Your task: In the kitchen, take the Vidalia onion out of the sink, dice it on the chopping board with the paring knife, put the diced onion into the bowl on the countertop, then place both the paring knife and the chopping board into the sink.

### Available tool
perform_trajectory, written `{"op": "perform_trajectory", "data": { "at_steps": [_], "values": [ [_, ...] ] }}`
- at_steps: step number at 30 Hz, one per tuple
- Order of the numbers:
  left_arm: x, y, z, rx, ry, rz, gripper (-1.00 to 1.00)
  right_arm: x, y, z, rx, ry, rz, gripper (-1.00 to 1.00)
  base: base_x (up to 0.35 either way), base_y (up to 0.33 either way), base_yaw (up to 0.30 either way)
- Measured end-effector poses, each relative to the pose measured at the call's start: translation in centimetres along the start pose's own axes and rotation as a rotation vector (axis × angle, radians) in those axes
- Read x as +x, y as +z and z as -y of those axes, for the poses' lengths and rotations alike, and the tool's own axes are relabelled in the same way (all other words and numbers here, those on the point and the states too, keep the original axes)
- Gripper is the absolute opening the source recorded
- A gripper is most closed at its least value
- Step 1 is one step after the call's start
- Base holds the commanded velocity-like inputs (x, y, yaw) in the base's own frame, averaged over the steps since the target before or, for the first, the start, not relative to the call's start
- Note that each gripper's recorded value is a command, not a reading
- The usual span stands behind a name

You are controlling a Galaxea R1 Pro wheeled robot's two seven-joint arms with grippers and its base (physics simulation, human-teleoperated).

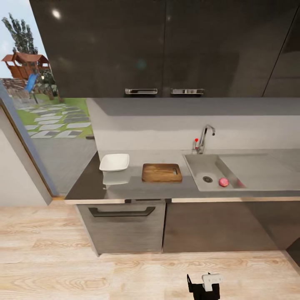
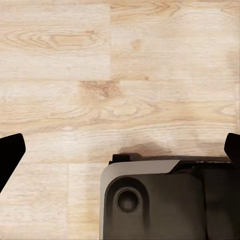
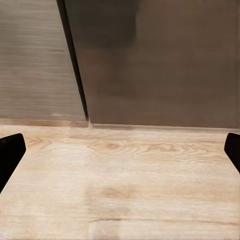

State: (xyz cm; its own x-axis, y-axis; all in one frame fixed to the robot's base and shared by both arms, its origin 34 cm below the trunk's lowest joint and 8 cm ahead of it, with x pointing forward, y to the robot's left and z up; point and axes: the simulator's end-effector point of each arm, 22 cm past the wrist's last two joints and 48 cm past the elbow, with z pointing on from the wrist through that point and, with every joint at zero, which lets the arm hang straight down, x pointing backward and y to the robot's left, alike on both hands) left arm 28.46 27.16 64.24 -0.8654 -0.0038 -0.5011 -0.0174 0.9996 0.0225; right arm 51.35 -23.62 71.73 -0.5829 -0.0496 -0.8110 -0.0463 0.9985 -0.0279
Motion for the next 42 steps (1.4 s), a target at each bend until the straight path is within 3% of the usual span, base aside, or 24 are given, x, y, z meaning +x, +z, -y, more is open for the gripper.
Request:
{"op": "perform_trajectory", "data": {
  "at_steps": [12,33,42],
  "values": [
    [0.0,-0.9,0.0,0.0,0.0,0.0,1.0,-0.3,-0.9,0.0,0.0,0.0,-0.001,1.0,0.0,0.0,0.0],
    [0.0,-0.9,0.0,0.001,0.001,0.002,1.0,-0.3,-0.9,-0.1,-0.001,0.0,-0.001,1.0,0.0,0.0,0.0],
    [-0.1,-0.9,0.0,0.001,0.002,0.003,1.0,-0.6,-1.2,-0.3,-0.003,0.003,0.03,1.0,0.0,0.0,0.0]
  ]
}}
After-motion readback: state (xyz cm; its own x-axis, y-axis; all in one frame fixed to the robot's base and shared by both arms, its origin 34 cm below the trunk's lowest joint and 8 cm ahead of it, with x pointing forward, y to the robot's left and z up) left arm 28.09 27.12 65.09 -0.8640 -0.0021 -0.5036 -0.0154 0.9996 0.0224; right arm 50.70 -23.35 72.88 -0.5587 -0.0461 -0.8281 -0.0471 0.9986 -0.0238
